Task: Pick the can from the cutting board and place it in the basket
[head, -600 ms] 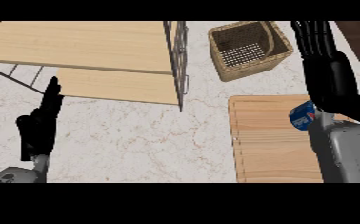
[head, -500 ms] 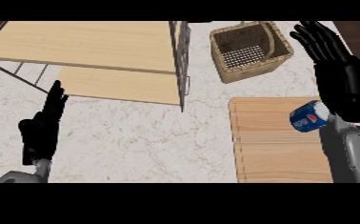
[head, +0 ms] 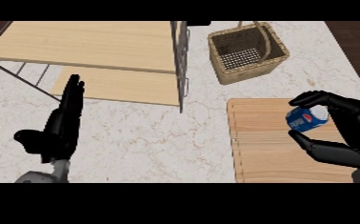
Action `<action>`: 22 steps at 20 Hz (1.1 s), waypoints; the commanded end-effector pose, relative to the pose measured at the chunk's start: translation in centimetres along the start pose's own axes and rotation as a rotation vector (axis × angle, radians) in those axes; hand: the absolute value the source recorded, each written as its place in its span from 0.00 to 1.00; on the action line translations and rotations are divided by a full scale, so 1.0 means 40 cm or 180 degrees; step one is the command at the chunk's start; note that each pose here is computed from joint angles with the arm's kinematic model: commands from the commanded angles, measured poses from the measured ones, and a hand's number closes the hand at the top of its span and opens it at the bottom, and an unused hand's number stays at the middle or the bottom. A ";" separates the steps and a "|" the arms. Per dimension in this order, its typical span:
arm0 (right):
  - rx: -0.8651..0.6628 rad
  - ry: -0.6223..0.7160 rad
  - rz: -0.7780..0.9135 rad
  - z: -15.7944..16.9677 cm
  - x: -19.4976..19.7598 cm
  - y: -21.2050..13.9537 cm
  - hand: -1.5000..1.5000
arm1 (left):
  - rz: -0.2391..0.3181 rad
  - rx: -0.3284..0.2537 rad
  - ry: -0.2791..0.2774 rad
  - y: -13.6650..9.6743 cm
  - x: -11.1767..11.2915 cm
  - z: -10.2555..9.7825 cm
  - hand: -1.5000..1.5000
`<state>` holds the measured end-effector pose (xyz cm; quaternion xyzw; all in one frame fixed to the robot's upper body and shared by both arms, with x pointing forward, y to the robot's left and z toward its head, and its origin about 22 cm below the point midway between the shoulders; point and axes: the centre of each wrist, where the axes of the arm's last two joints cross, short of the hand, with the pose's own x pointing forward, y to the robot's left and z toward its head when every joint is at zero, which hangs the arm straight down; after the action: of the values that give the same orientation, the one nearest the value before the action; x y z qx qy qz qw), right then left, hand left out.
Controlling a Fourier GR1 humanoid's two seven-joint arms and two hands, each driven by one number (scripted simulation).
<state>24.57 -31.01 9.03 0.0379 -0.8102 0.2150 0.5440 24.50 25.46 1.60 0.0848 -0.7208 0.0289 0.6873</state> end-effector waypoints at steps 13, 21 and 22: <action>-0.0858 0.1901 0.2864 0.054 0.296 -0.144 0.00 | 0.0209 -0.0107 -0.0179 -0.040 0.028 0.029 0.50; 0.0246 0.2359 0.2746 0.000 0.466 -0.139 0.00 | 0.0208 -0.0155 -0.0168 -0.056 0.035 0.029 0.50; 0.0312 0.2443 0.2727 -0.015 0.471 -0.149 0.00 | 0.0149 -0.0198 -0.0187 -0.055 0.056 0.018 0.50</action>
<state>19.45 -33.81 25.51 -0.3720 -0.5232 0.4089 0.6486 23.99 23.61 3.25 0.0466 -0.7415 0.0267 0.6688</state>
